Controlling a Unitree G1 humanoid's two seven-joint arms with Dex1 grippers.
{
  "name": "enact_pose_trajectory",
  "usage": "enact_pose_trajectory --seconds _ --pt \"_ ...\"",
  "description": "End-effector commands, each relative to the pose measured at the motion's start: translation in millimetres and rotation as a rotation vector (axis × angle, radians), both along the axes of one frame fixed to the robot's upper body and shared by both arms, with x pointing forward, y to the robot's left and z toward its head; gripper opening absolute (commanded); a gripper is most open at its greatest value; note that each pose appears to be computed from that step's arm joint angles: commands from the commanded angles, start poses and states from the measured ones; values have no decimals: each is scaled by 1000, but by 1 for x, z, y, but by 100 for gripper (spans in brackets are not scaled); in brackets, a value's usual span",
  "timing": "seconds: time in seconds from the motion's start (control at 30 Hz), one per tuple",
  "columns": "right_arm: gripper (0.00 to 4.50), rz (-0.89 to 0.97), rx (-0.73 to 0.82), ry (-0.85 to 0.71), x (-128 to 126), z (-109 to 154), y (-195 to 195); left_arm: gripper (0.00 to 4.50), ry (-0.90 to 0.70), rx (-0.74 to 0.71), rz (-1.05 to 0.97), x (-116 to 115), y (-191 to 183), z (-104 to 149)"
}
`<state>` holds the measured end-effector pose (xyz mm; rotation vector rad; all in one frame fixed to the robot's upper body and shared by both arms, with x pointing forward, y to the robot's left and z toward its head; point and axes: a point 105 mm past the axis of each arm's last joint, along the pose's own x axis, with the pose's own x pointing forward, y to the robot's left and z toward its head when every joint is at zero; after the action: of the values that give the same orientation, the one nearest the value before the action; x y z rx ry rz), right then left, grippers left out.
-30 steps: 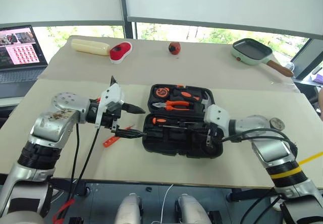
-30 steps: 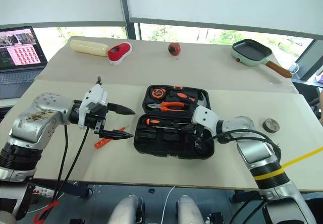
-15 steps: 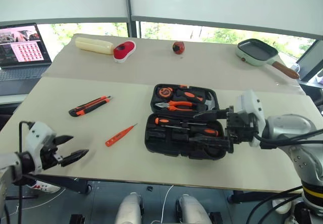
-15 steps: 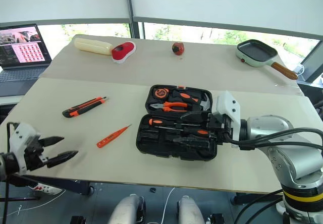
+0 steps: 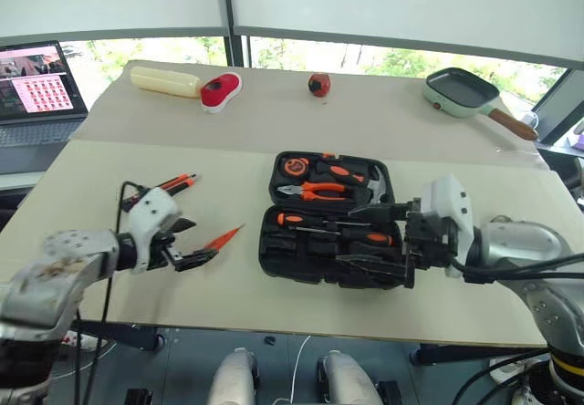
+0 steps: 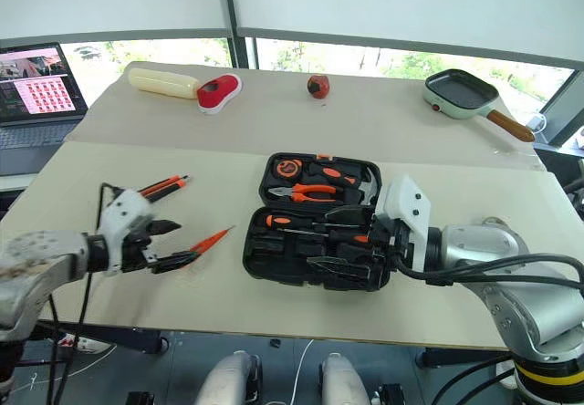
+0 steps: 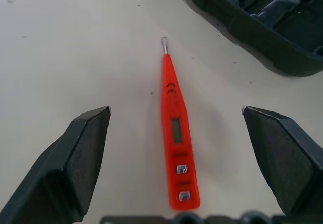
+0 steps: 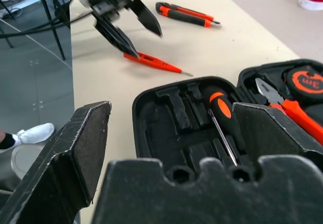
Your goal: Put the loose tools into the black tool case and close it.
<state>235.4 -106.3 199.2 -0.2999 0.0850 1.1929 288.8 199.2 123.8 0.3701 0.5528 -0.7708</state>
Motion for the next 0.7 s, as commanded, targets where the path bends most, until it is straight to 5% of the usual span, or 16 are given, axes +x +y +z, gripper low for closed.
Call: enact_pose_trajectory --seconds 0.03,0.17,0.53,0.7 --pt "447 0 23 -48 -3 9 7 450 41 85 -14 7 -4 -11" --pt "447 -9 24 -50 -3 7 9 450 54 128 -66 12 -10 -22" --pt "450 -58 12 -55 -3 3 4 44 39 210 -80 18 6 -27" --pt "450 -119 -22 -7 -6 -9 -16 42 -191 191 -317 56 8 51"
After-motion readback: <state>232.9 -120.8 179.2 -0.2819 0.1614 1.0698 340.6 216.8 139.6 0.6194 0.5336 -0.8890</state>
